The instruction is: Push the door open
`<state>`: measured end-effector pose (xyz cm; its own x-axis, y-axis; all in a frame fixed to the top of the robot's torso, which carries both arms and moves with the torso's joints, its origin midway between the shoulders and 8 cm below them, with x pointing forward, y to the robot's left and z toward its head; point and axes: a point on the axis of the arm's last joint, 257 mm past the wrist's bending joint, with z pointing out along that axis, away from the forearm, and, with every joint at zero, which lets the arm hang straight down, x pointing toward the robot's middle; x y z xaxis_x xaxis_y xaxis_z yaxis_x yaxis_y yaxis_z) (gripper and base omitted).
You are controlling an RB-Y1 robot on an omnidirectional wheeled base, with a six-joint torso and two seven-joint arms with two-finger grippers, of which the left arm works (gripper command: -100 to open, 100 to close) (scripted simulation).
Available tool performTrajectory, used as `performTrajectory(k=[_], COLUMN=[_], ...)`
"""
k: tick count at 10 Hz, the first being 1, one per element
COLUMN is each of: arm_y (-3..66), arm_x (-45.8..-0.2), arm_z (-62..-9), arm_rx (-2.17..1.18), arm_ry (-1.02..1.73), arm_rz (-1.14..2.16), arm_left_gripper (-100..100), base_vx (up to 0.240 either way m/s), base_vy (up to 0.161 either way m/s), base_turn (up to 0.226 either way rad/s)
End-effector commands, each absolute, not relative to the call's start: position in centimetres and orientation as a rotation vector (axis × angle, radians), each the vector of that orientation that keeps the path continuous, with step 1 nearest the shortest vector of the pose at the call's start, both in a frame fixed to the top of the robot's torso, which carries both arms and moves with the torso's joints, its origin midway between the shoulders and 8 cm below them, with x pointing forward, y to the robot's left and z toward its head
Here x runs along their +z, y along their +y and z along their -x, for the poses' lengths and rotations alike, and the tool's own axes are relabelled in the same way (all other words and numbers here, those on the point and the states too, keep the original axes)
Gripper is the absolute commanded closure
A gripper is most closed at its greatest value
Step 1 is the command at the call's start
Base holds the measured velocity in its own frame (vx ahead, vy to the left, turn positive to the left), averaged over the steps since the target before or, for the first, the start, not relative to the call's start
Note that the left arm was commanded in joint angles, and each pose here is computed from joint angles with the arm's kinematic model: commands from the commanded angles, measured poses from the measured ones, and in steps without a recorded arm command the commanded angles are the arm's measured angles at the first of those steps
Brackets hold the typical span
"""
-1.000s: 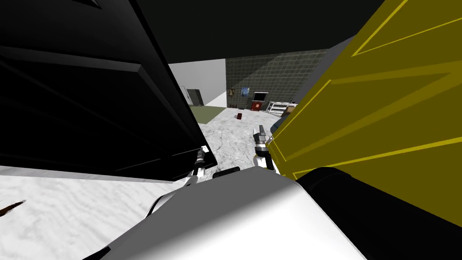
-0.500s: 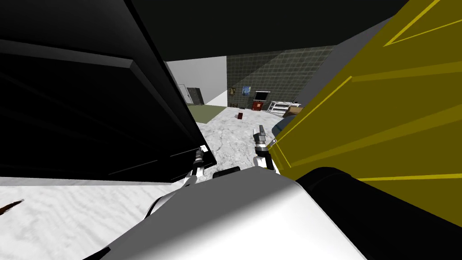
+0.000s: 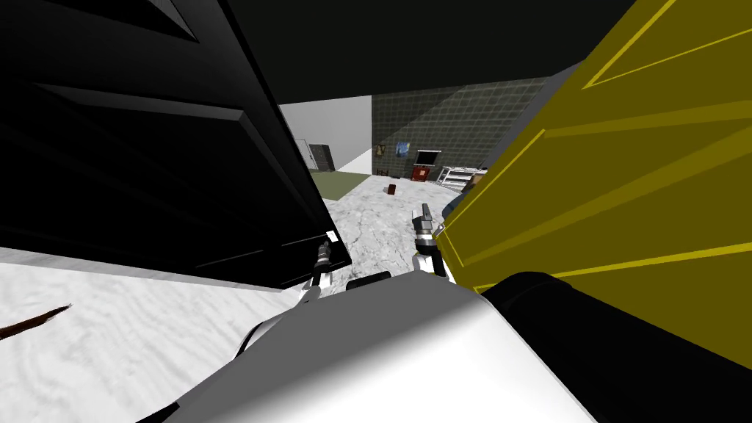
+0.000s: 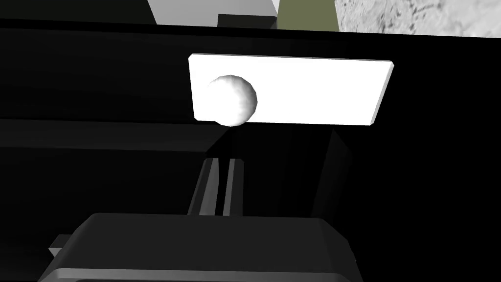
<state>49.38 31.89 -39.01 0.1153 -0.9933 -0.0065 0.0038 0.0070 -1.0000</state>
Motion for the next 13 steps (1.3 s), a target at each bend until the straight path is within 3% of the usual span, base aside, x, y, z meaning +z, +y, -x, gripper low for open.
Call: performTrajectory(k=[1,4,12,13], arm_y=[31.76,31.63,32.23,32.23], arm_x=[-39.07,-39.12,-39.17,-39.17], arm_z=[-49.39,-49.43,-48.79,-48.79], arm_rx=[-1.122,-1.123,-1.111,-1.111], arm_ry=[1.124,1.123,1.103,1.103], arm_rz=[1.257,1.26,1.261,1.261], arm_left_gripper=[-100,-100,-100,100], base_vx=[-0.183,-0.18,0.199,-0.017], base_vy=[-0.124,-0.085,0.03,-0.004], base_turn=[0.044,0.037,-0.025,-0.009])
